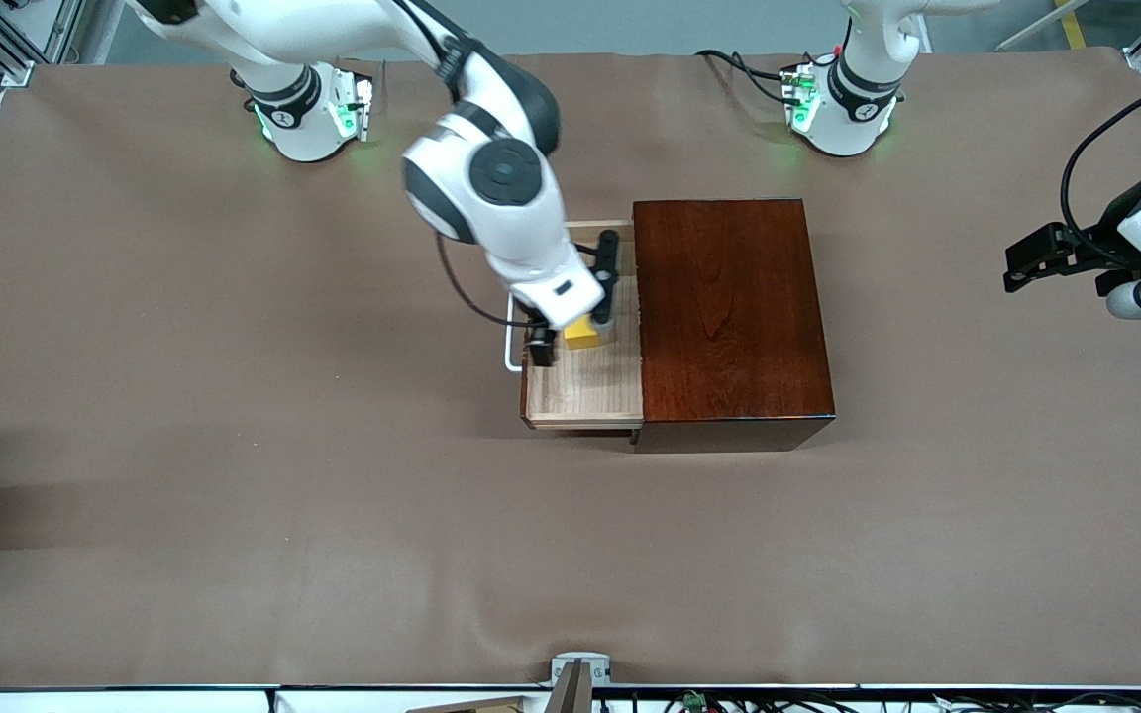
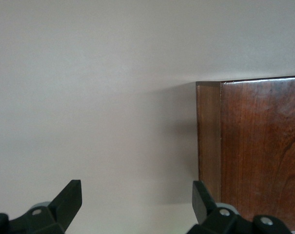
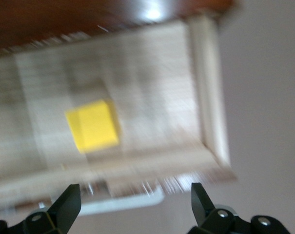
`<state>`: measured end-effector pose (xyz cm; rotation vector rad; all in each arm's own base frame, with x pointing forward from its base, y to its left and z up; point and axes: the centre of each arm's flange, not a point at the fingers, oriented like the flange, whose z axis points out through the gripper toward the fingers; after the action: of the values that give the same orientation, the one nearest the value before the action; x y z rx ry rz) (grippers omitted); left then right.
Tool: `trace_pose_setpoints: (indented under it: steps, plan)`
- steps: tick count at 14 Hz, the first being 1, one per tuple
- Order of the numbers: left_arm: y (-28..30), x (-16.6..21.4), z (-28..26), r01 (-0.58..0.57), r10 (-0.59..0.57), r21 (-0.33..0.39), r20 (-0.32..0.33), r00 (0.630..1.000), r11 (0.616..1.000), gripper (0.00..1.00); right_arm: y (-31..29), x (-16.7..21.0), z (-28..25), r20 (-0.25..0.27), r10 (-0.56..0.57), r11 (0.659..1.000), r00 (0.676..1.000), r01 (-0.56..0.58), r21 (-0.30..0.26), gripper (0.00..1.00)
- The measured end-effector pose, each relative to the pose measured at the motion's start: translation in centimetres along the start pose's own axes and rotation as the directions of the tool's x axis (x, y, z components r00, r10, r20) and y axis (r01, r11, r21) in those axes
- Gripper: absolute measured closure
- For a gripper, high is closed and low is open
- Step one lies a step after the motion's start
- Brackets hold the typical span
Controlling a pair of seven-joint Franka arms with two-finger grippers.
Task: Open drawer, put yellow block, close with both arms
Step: 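Release the cube into the drawer and withdraw the right gripper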
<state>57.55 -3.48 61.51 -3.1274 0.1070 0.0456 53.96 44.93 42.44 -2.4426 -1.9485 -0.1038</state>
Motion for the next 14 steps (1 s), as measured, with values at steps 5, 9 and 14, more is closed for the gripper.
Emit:
trace_pose_setpoints:
  steps: [5,9,14]
  plan:
    - [1.9,0.1,-0.2,-0.031,0.031,-0.016,-0.016,0.999,0.999,0.00,10.2,-12.2,-5.1,0.044,0.345,0.939,0.938,-0.343,-0.034,0.00]
    - [5.0,0.6,-0.5,-0.082,0.079,-0.043,-0.068,0.995,0.996,0.00,13.2,-19.2,-8.0,0.090,0.654,0.756,0.751,-0.652,-0.061,0.00]
    - [14.4,-0.4,0.1,-0.249,0.246,-0.058,-0.064,0.967,0.967,0.00,11.4,-25.1,-15.1,0.112,0.845,0.534,0.522,-0.834,-0.139,0.00]
